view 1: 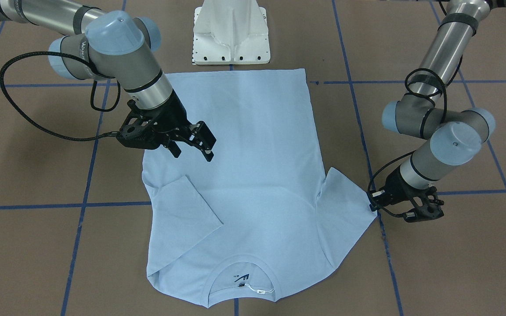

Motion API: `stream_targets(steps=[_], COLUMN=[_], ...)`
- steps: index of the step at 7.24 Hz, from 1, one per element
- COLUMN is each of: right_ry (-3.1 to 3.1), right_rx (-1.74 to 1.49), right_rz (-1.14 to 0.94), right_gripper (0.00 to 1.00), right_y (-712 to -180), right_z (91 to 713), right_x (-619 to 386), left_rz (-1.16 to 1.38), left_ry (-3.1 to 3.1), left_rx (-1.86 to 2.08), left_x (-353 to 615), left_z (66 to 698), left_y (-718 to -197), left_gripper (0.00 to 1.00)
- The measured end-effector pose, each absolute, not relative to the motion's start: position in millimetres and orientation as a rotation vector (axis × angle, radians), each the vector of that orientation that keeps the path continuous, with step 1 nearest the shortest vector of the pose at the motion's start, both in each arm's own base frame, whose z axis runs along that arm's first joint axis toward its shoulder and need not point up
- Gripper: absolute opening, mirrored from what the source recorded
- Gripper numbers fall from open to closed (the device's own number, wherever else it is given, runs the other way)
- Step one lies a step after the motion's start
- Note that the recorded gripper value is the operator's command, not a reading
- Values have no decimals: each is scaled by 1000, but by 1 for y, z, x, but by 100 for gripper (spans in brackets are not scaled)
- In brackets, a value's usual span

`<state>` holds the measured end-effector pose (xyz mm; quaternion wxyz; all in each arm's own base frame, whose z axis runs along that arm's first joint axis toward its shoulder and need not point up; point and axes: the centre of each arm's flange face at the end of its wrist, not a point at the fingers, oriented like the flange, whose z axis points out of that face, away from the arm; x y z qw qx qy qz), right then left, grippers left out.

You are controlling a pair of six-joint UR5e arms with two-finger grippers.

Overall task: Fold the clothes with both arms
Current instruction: 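Grasp the other sleeve with the left gripper and fold it inward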

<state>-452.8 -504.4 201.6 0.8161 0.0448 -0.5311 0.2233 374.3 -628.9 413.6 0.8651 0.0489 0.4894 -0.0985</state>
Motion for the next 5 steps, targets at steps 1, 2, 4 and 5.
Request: stream_targets(steps=[1, 2, 4, 5], right_ry=[-1134, -1135, -1131, -1127], right_rx=[96, 95, 96, 95], right_rz=[475, 474, 471, 470], right_gripper=[100, 100, 100, 100], right_y=[-504, -504, -505, -504], right_z=[201, 200, 204, 207], right_x=[-453, -453, -451, -450], left_rz=[-243, -273, -292, -286], left_ry=[1069, 1112, 1151, 1157], left_rx=[99, 76, 18, 9], left_x=[381, 401, 464, 482], left_z=[379, 341, 281, 265], left_y=[-629, -628, -631, -634], left_gripper=[0, 0, 78, 99])
